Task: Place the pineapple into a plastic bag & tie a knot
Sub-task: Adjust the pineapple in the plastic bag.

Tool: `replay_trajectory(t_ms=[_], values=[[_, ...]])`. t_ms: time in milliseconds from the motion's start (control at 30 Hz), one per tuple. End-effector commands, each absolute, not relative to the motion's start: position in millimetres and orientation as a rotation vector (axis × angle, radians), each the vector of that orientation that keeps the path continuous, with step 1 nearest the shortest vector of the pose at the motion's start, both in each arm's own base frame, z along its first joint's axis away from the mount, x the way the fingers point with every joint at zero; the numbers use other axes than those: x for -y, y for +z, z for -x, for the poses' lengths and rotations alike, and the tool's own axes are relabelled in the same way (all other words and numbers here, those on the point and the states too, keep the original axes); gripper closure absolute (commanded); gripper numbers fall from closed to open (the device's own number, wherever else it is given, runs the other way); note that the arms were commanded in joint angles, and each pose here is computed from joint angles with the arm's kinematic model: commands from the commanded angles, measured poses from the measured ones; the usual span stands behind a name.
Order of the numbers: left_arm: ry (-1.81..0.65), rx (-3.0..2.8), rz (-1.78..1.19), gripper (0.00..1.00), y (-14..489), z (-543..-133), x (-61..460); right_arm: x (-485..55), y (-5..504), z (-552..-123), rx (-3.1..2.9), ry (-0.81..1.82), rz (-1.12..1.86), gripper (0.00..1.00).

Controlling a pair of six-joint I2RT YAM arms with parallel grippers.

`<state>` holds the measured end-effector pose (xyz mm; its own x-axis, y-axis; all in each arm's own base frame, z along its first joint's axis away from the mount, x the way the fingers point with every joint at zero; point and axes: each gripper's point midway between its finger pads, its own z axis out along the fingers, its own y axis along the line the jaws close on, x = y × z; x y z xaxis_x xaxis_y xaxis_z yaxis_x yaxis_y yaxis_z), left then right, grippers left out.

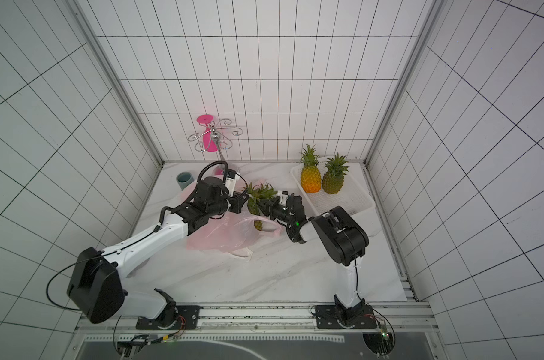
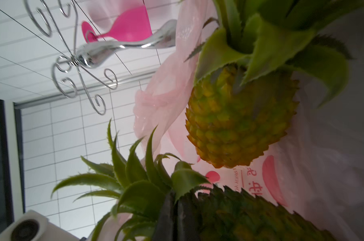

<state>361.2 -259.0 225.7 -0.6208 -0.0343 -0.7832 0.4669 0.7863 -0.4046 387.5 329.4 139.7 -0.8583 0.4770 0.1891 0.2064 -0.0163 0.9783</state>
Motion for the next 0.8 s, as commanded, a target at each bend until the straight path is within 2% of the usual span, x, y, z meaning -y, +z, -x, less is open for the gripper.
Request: replay_trajectory(t_ms=[0,233,400,500,667,767], values=[[-0.800,-2.022,-0.296,1.00,251.5,-364.4,254.0,-345.8,125.7,-374.2,-2.249,1.943,-0.576,1.00],[-0.769,-1.983,-0.285,1.00,260.7,-370.2,245.7,-352.4,132.5,-389.1,-2.384,1.655,-0.247,1.00],[-0.789,-2.017,-0.304,1.00,246.9,-372.8,248.7,-380.3,157.6,-384.1,-2.405,1.752,0.091,1.00],[-0.762,-2.071,-0.311,1.00,229.7,-375.5,248.1,-379.9,155.1,-385.1,-2.430,1.677,0.196,1.00],[-0.692,-2.217,-0.249,1.00,191.1,-384.8,233.2,-382.6,173.6,-363.6,-2.361,1.836,0.325,1.00],[-0.659,-2.218,-0.206,1.00,189.1,-387.5,225.1,-372.5,184.9,-356.5,-2.327,1.817,0.343,1.00]])
